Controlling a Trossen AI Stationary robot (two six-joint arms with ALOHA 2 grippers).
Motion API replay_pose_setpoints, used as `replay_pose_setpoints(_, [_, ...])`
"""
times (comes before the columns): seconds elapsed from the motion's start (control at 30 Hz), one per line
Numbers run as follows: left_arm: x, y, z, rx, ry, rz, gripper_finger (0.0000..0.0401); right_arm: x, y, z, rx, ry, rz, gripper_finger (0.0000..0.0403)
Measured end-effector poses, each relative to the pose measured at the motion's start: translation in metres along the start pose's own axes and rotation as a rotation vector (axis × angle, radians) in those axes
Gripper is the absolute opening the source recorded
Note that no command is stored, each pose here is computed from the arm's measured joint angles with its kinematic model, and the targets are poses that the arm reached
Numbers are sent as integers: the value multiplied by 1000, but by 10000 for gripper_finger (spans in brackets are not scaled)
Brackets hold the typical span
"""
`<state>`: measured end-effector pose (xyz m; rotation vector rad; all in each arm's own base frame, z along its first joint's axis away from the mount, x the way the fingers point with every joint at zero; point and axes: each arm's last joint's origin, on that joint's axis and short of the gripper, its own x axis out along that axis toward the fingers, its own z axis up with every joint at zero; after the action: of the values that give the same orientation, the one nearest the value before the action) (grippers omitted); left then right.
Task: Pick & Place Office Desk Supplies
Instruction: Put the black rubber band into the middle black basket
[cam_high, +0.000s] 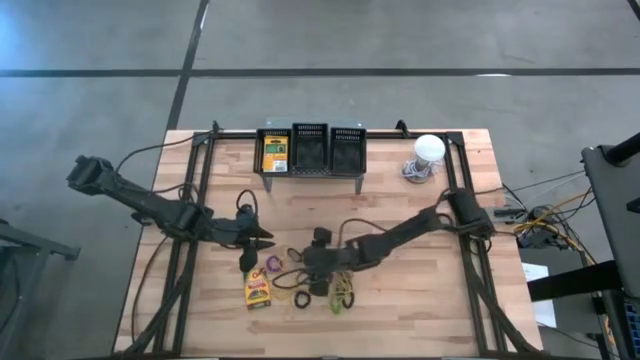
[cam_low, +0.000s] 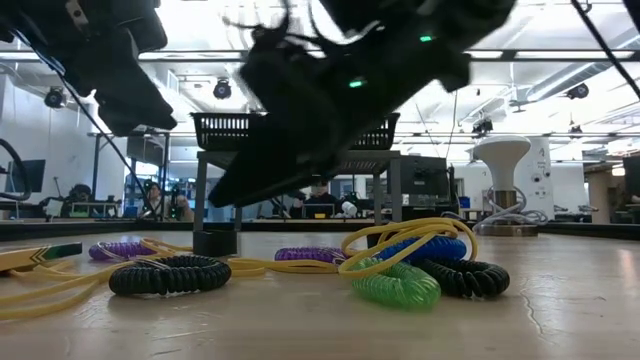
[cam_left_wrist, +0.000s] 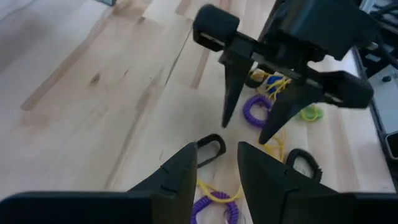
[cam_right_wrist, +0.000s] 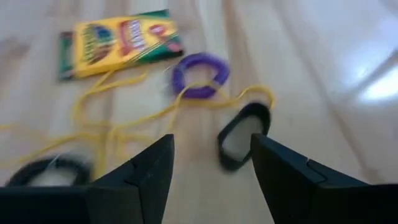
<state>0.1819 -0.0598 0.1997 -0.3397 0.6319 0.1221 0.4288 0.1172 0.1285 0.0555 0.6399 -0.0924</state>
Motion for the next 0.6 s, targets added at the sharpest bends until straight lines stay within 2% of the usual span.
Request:
replay_pose_setpoints(0.13, [0,0,0,0,2,0,120,20,1,-1,17,74,-40,210])
replay_pose_setpoints(0.33, [0,0,0,3,5,2,120,35,2,1,4,84,-60,194])
replay_pose_setpoints(0.47, [0,0,-1,4,6,3,120,38,0,1,-8,96,-67,143])
replay_pose_setpoints(0.6, [0,1,-1,9,13,7,120,31,-3,5,-37,112,-87,60])
